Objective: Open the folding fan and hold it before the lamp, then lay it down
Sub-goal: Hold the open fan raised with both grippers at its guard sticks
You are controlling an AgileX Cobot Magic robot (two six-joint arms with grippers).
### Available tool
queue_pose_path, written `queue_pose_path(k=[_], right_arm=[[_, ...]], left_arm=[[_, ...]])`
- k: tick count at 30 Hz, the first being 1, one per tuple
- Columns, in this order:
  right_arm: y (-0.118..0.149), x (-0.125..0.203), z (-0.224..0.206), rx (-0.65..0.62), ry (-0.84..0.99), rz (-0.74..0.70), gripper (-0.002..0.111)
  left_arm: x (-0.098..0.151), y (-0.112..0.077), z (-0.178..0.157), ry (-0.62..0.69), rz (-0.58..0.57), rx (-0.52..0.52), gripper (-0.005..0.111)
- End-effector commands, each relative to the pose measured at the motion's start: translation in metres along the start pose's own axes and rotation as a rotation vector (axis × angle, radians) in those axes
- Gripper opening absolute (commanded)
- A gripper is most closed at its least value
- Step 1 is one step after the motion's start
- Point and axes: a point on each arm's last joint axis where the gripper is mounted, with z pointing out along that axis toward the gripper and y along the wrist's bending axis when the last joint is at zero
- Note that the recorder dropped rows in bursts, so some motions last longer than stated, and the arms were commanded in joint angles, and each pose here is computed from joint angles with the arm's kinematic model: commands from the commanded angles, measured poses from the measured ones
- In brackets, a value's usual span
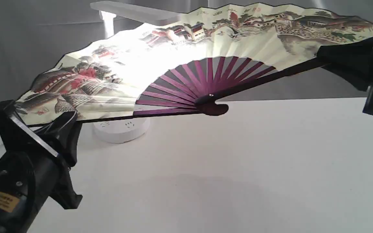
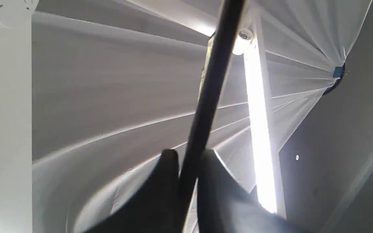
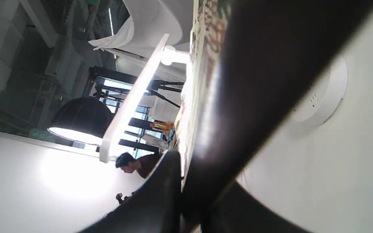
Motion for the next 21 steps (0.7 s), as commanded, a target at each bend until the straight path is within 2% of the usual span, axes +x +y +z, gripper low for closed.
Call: queue_pose_path(k=[1, 21], right_arm=[[-0.0089, -0.0173, -0.0101, 0.096, -0.164, -0.022, 0.000], [-0.0122, -0.0200, -0.0110, 0.132, -0.196, -0.004, 0.000]], left_arm=[[-0.0289, -0.0117, -0.0031, -0.235, -0.131, 0.104, 0.000], [-0.0294, -0.0116, -0.0032, -0.241, -0.134, 0.104, 0.000]])
